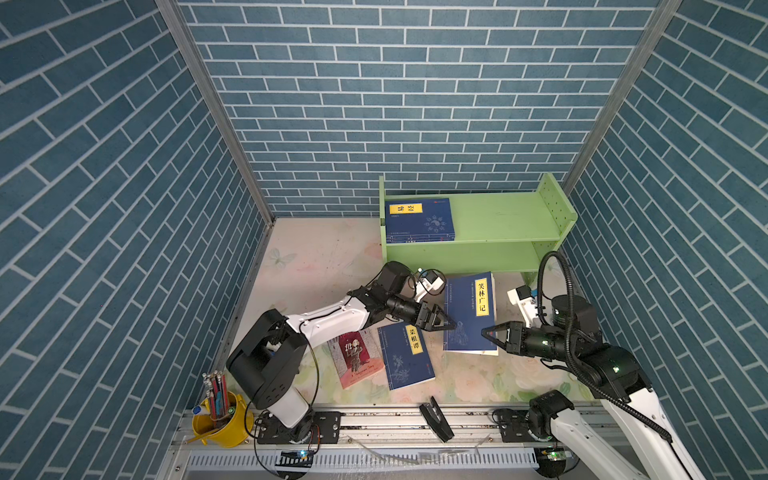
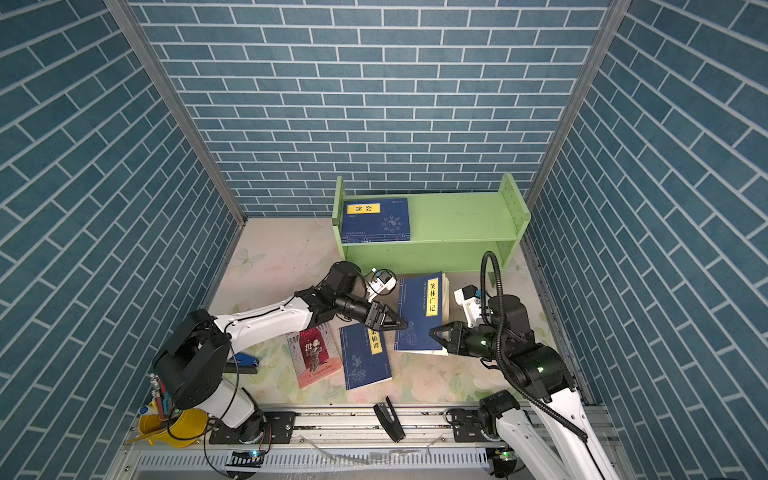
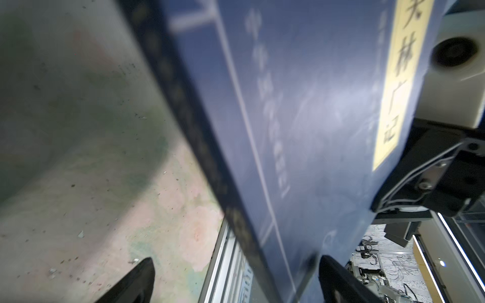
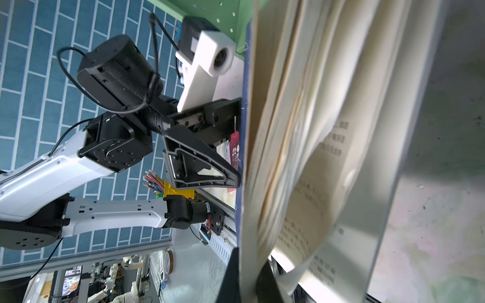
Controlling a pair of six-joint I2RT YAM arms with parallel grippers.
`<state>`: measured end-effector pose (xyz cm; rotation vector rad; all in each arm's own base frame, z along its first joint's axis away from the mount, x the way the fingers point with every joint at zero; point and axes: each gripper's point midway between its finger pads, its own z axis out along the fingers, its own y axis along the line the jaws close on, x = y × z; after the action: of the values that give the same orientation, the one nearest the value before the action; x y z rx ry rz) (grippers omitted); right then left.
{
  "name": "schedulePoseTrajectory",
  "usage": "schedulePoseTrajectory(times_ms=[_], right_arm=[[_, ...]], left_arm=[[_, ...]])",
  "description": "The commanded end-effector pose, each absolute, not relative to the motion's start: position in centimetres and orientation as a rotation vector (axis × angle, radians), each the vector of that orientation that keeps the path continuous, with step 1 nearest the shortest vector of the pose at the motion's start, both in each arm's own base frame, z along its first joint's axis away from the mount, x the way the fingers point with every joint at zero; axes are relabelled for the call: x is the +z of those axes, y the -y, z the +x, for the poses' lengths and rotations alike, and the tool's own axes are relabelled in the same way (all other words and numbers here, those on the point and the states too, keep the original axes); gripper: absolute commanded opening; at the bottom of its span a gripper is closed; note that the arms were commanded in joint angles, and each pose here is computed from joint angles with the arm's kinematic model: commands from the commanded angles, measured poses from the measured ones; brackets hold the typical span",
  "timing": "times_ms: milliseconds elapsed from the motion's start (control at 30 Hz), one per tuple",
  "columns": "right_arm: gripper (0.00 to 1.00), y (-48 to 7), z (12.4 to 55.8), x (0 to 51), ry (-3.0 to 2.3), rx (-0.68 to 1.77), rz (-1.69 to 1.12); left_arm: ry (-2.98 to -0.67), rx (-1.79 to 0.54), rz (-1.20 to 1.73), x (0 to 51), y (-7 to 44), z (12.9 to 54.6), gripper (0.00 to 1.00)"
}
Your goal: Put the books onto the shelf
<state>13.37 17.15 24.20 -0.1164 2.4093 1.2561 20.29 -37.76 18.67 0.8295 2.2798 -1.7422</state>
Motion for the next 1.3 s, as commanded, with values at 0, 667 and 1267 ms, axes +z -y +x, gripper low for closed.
schedulePoseTrajectory(times_ms=[0, 667, 1267], right_arm=[[0.00, -17.6, 12.4, 25.4, -2.363, 1.304, -0.232], [0.42, -16.3, 12.5, 23.1, -2.460, 1.165, -0.189], [0.92, -10.3, 14.7, 30.7, -2.070, 0.866, 0.081]], left_arm=[[-2.149, -1.886, 0.862, 22.3, 37.9, 19.5, 0.98], [-2.151, -1.855, 0.814, 24.1, 37.1, 20.1, 0.00], [-1.931, -1.842, 1.107, 31.8, 35.0, 17.7, 0.00]])
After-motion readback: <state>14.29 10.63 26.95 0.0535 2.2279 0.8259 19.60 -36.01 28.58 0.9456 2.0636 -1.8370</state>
